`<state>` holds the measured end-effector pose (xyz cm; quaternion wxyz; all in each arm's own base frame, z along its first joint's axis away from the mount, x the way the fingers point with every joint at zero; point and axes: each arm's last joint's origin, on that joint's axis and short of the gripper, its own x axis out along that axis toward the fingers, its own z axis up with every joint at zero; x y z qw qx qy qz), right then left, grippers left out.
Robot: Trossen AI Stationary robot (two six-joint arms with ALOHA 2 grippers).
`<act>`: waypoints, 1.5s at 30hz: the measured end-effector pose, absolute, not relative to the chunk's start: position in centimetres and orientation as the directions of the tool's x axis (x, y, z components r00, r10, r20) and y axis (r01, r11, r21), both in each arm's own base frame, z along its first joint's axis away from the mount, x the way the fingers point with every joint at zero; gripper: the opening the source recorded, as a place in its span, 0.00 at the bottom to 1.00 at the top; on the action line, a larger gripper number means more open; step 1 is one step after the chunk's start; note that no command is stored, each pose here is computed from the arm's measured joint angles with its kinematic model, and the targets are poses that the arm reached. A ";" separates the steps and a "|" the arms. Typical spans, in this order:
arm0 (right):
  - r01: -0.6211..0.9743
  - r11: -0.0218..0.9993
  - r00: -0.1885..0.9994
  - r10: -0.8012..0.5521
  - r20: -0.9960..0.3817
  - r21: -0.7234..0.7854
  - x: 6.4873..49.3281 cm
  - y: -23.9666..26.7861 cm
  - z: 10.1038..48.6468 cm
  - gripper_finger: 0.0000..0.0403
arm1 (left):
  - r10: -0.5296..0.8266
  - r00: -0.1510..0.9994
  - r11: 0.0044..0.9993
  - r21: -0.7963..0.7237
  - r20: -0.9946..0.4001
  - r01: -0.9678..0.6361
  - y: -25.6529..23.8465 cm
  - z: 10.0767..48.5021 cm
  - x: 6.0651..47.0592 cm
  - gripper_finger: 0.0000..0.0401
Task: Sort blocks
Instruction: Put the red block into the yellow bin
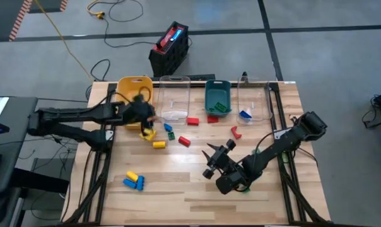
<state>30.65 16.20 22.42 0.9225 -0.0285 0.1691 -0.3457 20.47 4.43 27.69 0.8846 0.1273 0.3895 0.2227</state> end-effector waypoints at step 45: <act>0.583 0.794 0.736 -0.605 -0.303 -0.171 30.1 18.5 20.9 0.44 | 0.097 0.367 0.864 0.261 -0.925 0.430 0.9 15.6 38.0 0.48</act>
